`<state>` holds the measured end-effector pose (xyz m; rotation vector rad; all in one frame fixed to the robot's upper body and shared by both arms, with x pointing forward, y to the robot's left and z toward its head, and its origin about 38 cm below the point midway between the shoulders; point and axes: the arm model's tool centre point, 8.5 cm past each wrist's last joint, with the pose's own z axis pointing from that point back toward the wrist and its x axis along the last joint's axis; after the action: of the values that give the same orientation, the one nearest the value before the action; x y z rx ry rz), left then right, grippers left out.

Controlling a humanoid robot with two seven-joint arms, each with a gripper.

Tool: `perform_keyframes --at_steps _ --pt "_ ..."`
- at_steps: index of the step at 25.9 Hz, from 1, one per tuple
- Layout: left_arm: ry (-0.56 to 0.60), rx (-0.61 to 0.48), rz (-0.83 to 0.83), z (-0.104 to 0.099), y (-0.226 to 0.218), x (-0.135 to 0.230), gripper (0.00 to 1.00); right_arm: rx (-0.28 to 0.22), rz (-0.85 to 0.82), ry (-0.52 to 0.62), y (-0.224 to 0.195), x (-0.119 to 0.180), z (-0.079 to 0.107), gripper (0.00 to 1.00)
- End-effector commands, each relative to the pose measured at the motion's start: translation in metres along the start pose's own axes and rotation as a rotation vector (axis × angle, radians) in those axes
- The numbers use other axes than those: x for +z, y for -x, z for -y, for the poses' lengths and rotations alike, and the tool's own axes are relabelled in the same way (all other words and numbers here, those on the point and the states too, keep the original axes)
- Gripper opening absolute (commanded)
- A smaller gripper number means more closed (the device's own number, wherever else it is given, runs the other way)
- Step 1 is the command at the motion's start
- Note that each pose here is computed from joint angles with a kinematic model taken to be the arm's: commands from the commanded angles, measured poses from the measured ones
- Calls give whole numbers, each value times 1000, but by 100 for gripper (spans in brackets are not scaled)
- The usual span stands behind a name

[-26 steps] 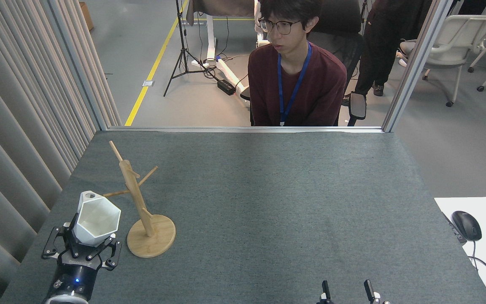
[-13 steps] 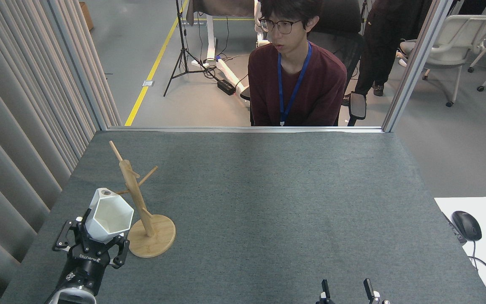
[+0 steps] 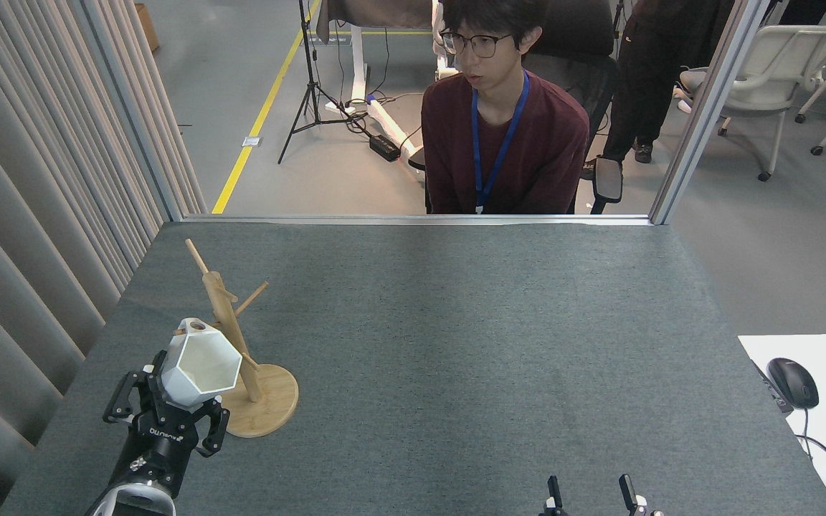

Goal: Hang cup on storage rack
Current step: 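Move the cup with the left gripper and hook its handle on a rack peg, then open the left gripper and lower it away from the rack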

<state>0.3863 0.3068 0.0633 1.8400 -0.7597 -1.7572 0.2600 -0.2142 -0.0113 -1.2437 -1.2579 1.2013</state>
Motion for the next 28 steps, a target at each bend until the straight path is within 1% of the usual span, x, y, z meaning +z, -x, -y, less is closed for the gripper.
perform_keyframes --at_steps 1,8,10,13,15,17,18,19,21,23,25,28 --pt "3 -7 -10 1 1 0 99 0 0 1 0 0 0 99" --pt "-11 -20 -10 0 5 5 99 2 4 0 1 0 0 99" --pt "1 -24 -4 5 3 16 99 1 6 0 1 0 0 99" --pt "29 -13 38 16 -4 45 99 1 6 0 1 0 0 99" --pt "21 60 76 21 -13 69 99 1 6 8 1 0 1 99" --pt "14 160 114 24 -23 90 99 0 5 10 0 1 1 99" --pt "4 221 117 25 -22 99 99 0 5 10 0 1 1 99" --pt "-16 301 124 23 -20 106 99 -1 6 8 0 3 1 99" --pt "-83 498 160 15 -15 117 99 -4 8 11 0 4 2 99" --pt "-128 645 168 12 -9 129 99 -1 9 11 1 5 2 99" --pt "-134 711 160 12 -9 135 99 3 2 11 4 5 3 99" --pt "-152 756 112 11 -5 134 99 23 4 18 11 6 6 99"
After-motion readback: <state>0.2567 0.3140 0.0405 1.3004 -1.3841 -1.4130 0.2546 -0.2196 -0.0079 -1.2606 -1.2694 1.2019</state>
